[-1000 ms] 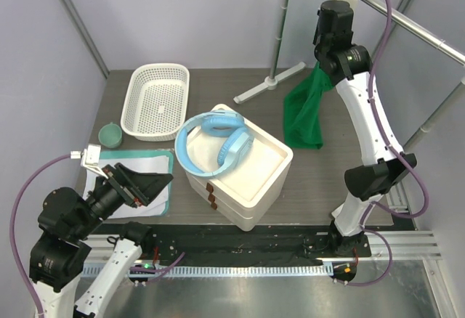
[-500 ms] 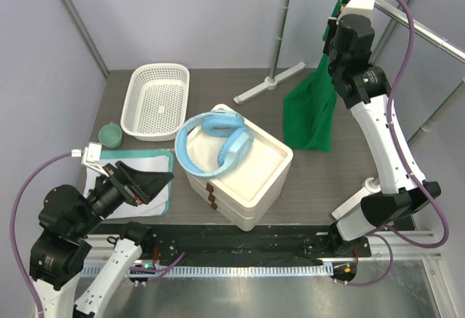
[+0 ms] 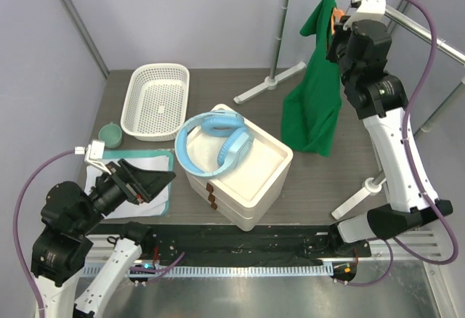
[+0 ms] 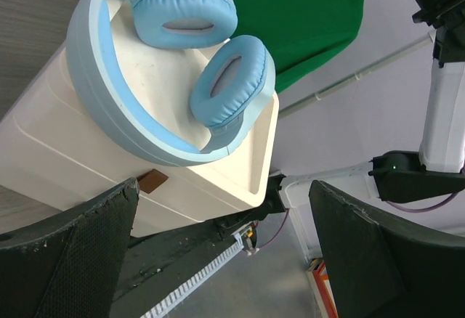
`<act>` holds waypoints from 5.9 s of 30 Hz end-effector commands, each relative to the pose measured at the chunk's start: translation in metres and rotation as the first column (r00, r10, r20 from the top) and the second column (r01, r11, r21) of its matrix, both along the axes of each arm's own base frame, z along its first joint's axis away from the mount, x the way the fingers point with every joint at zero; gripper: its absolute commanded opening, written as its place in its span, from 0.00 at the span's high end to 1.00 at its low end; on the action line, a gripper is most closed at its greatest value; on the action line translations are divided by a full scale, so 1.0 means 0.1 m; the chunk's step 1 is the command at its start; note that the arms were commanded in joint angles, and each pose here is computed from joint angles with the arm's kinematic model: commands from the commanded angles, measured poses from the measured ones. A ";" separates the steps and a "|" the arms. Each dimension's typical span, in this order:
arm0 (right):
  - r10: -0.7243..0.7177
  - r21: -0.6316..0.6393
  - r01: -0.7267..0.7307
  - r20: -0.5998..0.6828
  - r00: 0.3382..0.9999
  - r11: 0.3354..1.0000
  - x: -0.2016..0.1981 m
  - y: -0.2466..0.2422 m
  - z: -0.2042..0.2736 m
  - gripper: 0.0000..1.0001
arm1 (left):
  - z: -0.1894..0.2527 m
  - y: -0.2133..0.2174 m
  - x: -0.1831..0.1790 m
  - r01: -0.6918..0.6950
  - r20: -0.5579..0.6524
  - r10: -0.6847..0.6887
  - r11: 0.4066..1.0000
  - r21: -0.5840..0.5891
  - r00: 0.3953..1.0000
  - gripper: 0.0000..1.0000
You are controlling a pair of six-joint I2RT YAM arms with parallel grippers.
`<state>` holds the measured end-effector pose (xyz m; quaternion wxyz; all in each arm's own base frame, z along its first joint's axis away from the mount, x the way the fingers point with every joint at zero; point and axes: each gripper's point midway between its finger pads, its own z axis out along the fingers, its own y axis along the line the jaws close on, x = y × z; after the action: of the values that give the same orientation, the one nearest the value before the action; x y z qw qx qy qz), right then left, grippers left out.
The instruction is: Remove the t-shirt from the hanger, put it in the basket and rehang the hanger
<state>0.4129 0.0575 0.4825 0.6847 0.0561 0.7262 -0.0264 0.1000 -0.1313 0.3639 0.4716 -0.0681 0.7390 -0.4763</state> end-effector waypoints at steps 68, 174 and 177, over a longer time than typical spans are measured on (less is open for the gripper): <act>0.436 0.212 -0.426 -0.003 0.900 0.880 -2.55 0.11 -0.32 0.99 | 0.53 -3.63 1.75 0.181 0.194 -0.273 0.903 0.391 0.942 0.46; 0.559 0.297 -0.480 -0.313 0.768 0.825 -3.20 0.18 -1.38 0.99 | 1.61 -2.72 2.09 -0.355 0.437 0.222 0.901 0.249 0.872 1.00; 0.559 0.295 -0.481 -0.307 0.770 0.826 -3.21 0.18 -1.35 0.99 | 1.54 -2.74 2.08 -0.387 0.465 0.217 0.868 0.310 0.859 1.00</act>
<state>0.1075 0.0736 0.3563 0.5342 -0.0774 0.8131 0.2181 0.2902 -0.4531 0.4599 0.6205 0.0986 0.7255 -0.2811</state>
